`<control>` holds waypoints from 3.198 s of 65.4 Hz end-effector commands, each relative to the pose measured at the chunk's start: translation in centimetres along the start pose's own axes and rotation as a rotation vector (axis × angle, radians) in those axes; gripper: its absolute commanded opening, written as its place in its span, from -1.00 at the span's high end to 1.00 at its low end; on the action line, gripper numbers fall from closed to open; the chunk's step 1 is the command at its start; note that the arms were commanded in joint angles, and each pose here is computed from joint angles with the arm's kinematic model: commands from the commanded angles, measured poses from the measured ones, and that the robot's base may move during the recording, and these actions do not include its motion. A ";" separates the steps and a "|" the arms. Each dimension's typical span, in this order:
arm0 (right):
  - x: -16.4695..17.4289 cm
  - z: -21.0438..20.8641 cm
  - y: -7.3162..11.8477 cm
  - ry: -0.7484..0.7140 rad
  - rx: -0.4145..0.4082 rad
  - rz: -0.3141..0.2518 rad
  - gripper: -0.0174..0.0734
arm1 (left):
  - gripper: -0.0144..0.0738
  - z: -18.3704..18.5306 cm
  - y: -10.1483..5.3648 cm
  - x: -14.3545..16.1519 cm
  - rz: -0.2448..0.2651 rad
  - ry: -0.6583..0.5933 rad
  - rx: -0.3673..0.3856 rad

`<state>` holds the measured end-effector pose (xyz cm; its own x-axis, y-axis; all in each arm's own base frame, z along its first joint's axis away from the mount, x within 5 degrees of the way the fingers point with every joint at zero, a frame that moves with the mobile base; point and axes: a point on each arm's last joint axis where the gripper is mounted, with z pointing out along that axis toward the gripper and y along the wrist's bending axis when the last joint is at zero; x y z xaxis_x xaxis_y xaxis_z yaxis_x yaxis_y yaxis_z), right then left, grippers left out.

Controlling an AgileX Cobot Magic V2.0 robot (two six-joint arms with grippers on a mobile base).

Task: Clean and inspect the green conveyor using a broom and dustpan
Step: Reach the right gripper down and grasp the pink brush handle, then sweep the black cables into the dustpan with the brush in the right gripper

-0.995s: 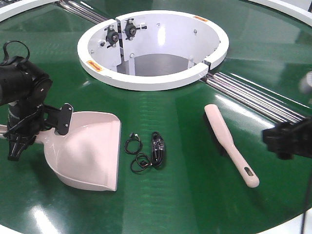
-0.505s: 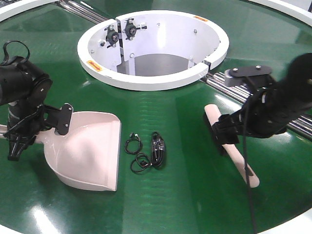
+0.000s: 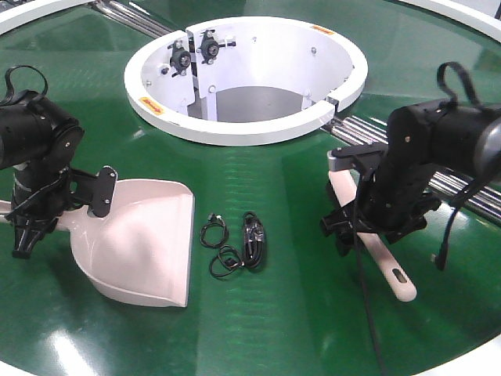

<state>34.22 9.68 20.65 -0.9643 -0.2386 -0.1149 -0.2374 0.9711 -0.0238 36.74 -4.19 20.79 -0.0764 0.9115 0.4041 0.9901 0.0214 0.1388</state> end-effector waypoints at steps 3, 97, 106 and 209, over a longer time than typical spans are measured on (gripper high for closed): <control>-0.6 -0.7 -0.1 -0.028 0.009 0.001 -0.65 | 0.69 -2.3 0.3 1.2 -0.024 0.014 -0.068; 1.7 -5.3 7.6 -0.114 -0.073 0.068 0.63 | 0.69 -2.3 0.3 1.2 -0.024 0.014 -0.068; 1.9 -5.3 8.2 -0.107 -0.079 0.115 0.63 | 0.69 -2.3 0.3 1.2 -0.024 0.014 -0.068; -5.0 -7.1 26.0 -0.089 -0.418 -0.225 0.63 | 0.69 -2.3 0.3 1.2 -0.024 0.013 -0.067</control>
<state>32.53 37.10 21.98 -0.8995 -0.4169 -0.1310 -0.4365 0.8429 0.3147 36.72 -4.10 20.88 -0.0793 0.9086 0.4101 0.9901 0.0241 0.1381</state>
